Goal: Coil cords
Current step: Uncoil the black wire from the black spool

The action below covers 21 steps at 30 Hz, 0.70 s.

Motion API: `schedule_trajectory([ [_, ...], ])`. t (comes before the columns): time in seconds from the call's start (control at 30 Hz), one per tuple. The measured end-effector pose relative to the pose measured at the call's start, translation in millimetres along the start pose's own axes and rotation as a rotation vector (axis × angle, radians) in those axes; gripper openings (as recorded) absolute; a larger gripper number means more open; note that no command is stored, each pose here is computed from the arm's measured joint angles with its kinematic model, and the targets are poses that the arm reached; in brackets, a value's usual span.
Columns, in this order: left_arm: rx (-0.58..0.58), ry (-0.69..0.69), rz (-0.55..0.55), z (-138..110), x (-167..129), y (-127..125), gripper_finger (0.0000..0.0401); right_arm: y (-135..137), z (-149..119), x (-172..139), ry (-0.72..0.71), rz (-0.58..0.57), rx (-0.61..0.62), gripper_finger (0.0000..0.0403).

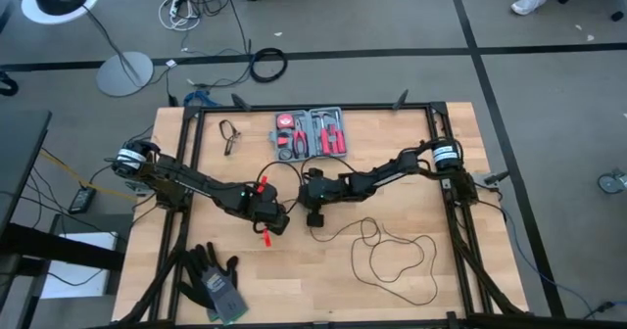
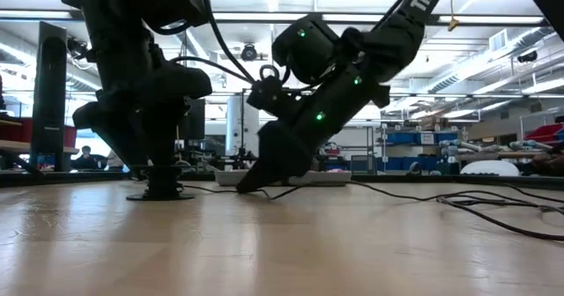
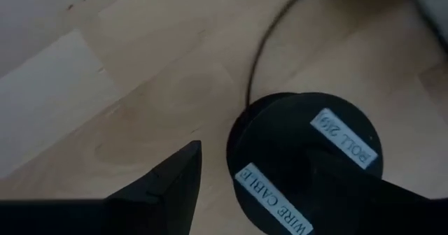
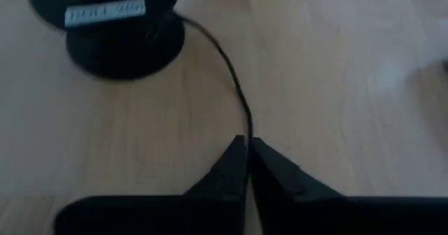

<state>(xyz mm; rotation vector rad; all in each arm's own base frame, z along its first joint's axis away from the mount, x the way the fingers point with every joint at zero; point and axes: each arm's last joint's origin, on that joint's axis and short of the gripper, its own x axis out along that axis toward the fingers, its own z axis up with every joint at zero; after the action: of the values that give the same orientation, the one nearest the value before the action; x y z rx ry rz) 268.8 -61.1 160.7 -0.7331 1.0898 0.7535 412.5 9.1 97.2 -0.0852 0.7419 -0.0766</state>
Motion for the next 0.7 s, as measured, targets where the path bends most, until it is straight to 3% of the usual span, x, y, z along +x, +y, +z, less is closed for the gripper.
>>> schedule_trajectory([
  [0.4, 0.003, 0.004, 0.026, 0, -1, 2, 0.0222, 28, -5, -61, 0.355, 0.093, -0.076, 0.0002],
  [0.57, 0.003, 0.012, 0.033, -1, -1, 3, 0.0222, 44, -19, -101, 0.622, 0.161, -0.093, 0.0001],
  [0.7, 0.007, 0.026, 0.054, -2, 0, 6, 0.0222, 56, -34, -133, 0.857, 0.151, -0.123, 0.0001],
])
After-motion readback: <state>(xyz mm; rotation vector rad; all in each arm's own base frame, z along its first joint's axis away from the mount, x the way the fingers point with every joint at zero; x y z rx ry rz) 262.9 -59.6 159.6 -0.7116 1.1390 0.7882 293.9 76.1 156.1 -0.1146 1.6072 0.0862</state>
